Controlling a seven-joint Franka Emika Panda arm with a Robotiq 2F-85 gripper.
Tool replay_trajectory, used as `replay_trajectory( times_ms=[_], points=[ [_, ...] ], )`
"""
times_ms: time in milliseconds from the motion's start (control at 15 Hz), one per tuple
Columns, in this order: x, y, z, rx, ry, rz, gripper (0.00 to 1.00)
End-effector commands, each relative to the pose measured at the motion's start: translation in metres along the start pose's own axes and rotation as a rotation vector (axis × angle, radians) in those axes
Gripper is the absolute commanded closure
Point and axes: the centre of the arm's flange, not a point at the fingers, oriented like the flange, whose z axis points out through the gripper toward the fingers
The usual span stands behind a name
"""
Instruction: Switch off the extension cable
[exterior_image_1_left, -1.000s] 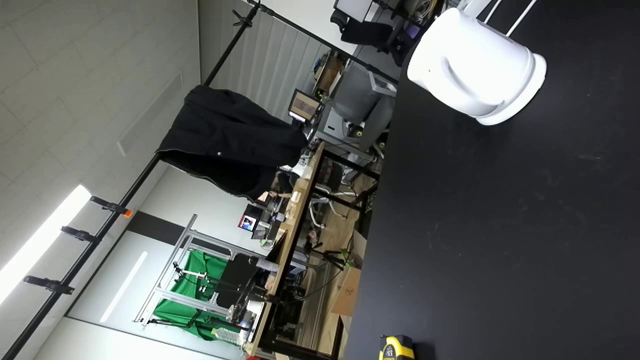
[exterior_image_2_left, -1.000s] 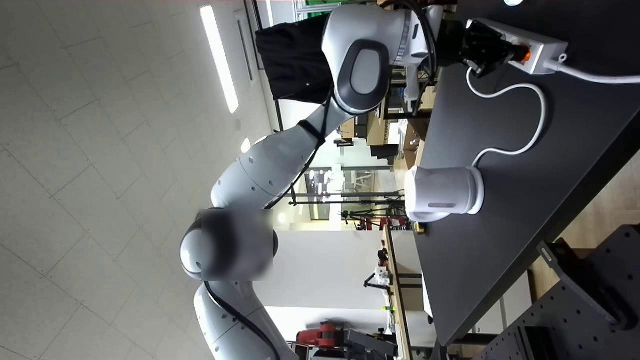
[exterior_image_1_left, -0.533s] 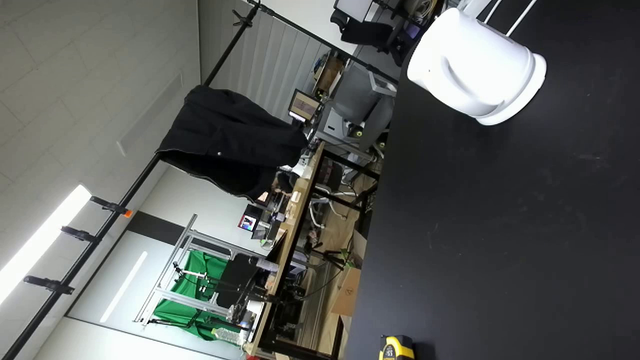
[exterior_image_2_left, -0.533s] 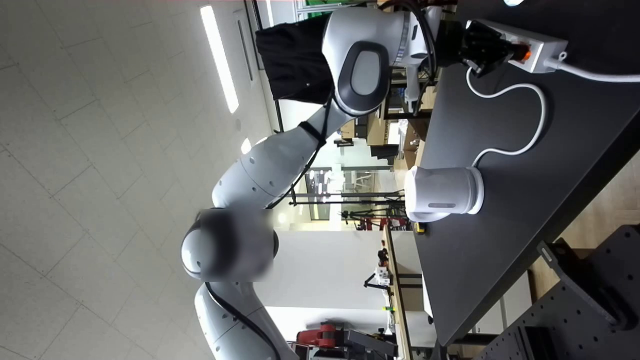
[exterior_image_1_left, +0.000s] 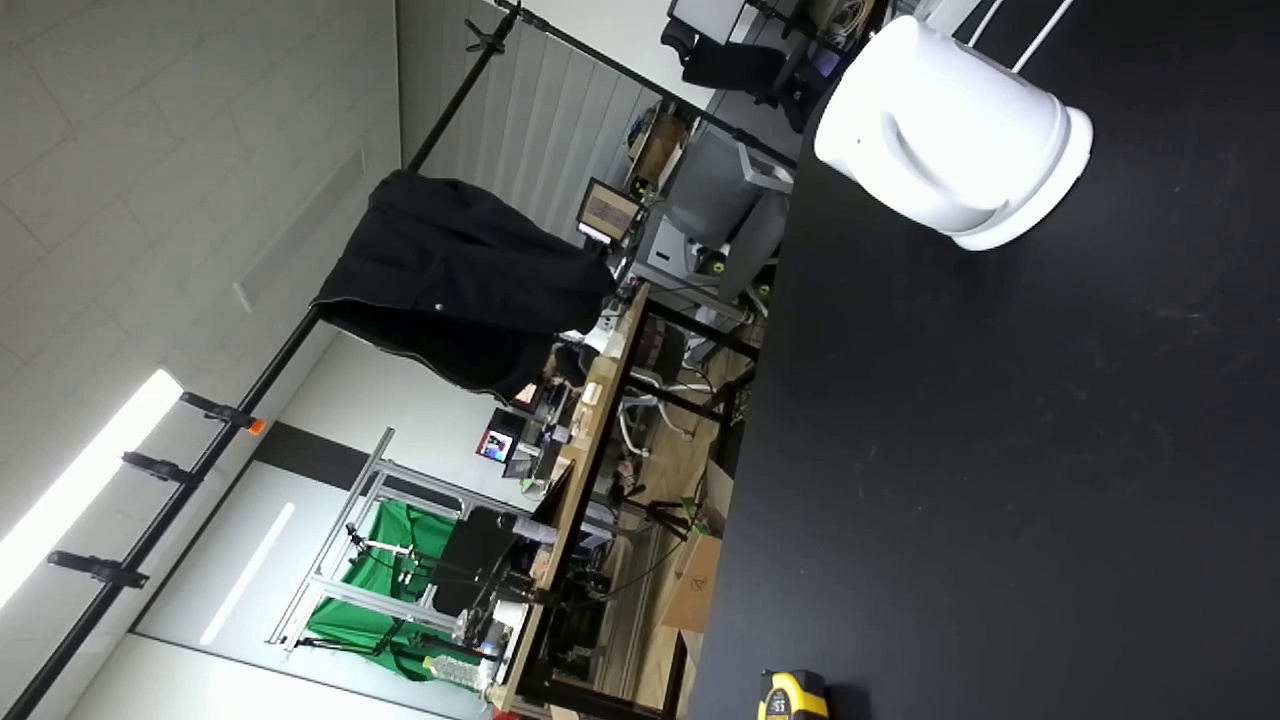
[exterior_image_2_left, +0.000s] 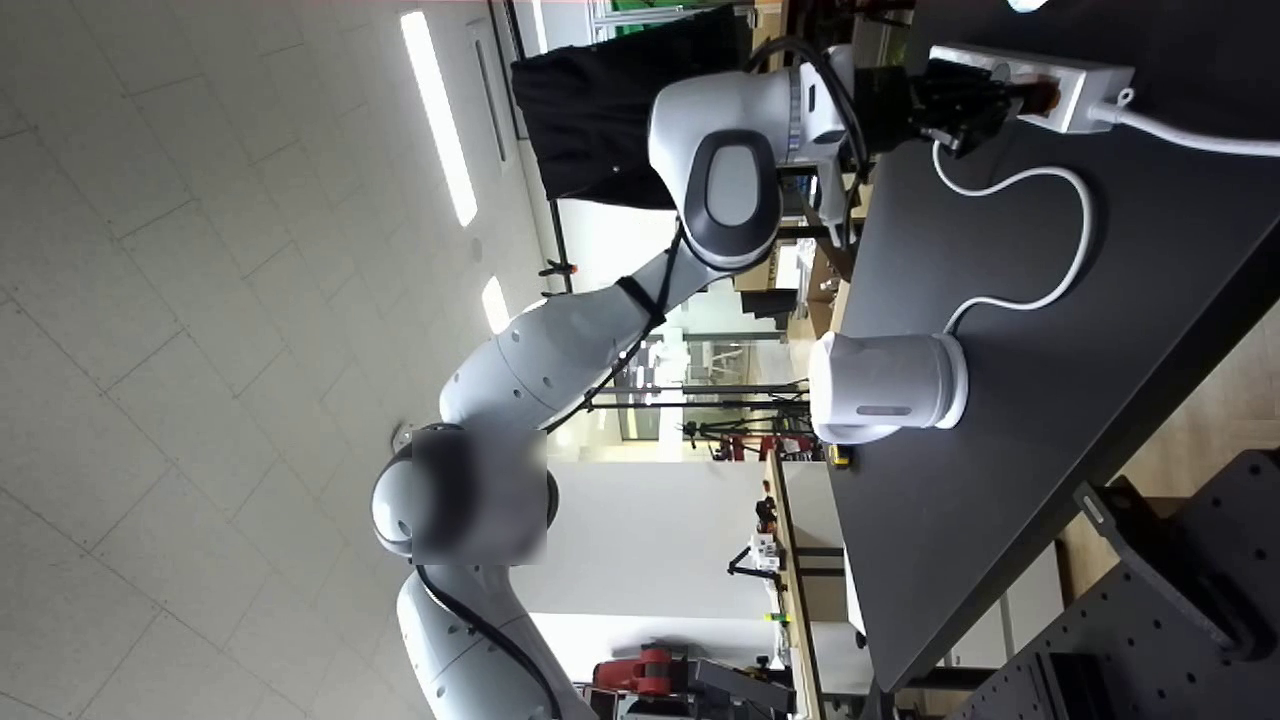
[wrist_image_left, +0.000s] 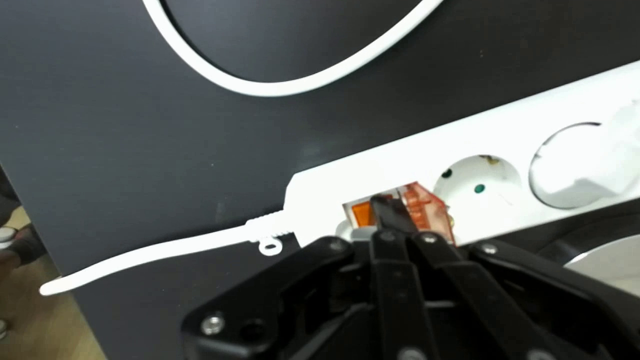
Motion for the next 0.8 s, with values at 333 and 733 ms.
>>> replay_trajectory(
  times_ms=[333,733],
  points=[
    [-0.063,0.032,0.005,0.05,0.203,-0.099,1.0],
    [-0.086,0.045,-0.019,0.091,0.278,-0.112,1.0]
  ],
)
